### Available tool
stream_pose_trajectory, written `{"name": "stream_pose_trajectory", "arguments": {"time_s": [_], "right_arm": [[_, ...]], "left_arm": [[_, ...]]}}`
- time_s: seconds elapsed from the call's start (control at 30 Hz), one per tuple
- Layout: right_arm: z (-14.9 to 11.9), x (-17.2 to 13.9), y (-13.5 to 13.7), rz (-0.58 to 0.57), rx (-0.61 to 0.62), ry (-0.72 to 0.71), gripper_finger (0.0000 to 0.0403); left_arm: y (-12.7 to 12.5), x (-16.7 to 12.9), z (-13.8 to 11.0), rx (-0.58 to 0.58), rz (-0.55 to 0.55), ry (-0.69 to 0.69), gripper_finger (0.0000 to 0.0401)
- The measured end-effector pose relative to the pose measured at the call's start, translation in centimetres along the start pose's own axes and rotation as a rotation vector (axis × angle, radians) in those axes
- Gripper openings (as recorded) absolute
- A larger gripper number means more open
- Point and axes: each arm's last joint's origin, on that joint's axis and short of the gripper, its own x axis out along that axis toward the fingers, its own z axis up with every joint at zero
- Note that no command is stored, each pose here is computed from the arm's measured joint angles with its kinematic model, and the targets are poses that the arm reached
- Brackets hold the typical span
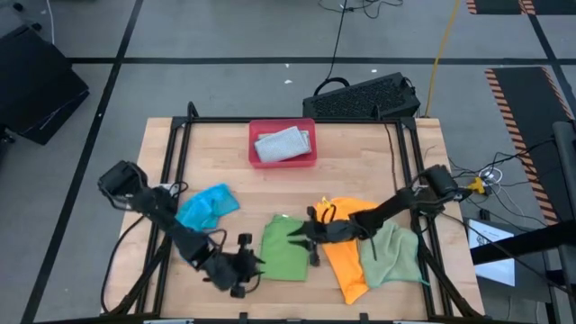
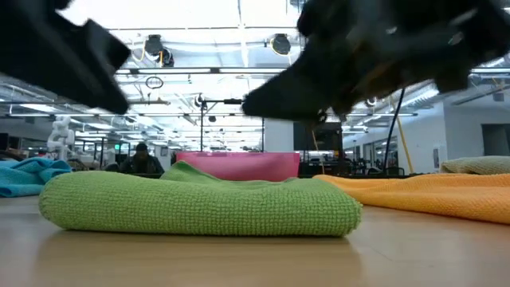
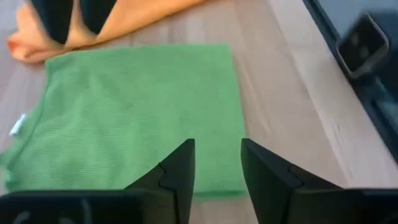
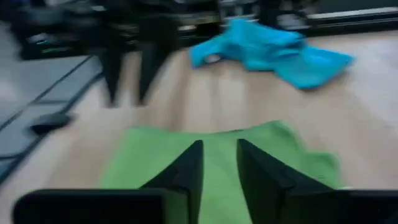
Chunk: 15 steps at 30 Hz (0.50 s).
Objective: Fold microfiber towels
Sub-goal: Fold the green towel
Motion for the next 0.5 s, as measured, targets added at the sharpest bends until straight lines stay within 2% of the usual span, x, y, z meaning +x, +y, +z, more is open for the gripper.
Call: {"name": "stream_pose_trajectory", "arguments": {"time_s": [0.1,0.23,0.37,0.5], "right_arm": [[-0.3,-1.2,2.5,-0.017,-0.032,0.040,0.0124],[-1.0,-1.7,6.0,-0.019,-0.082,0.077,0.0156],[-1.6,-1.6,8.2,0.010,-0.105,0.093,0.0177],[-2.4,-1.7,8.9,0.027,-0.119,0.107,0.0187]], "left_arm": [[-1.9,0.1,-0.9,0.065,0.012,-0.055,0.0156],[-3.5,1.3,-2.2,0.141,0.025,-0.102,0.0207],[-3.6,2.7,-3.2,0.197,0.060,-0.099,0.0254],[-2.9,3.7,-3.8,0.219,0.089,-0.057,0.0268]]}}
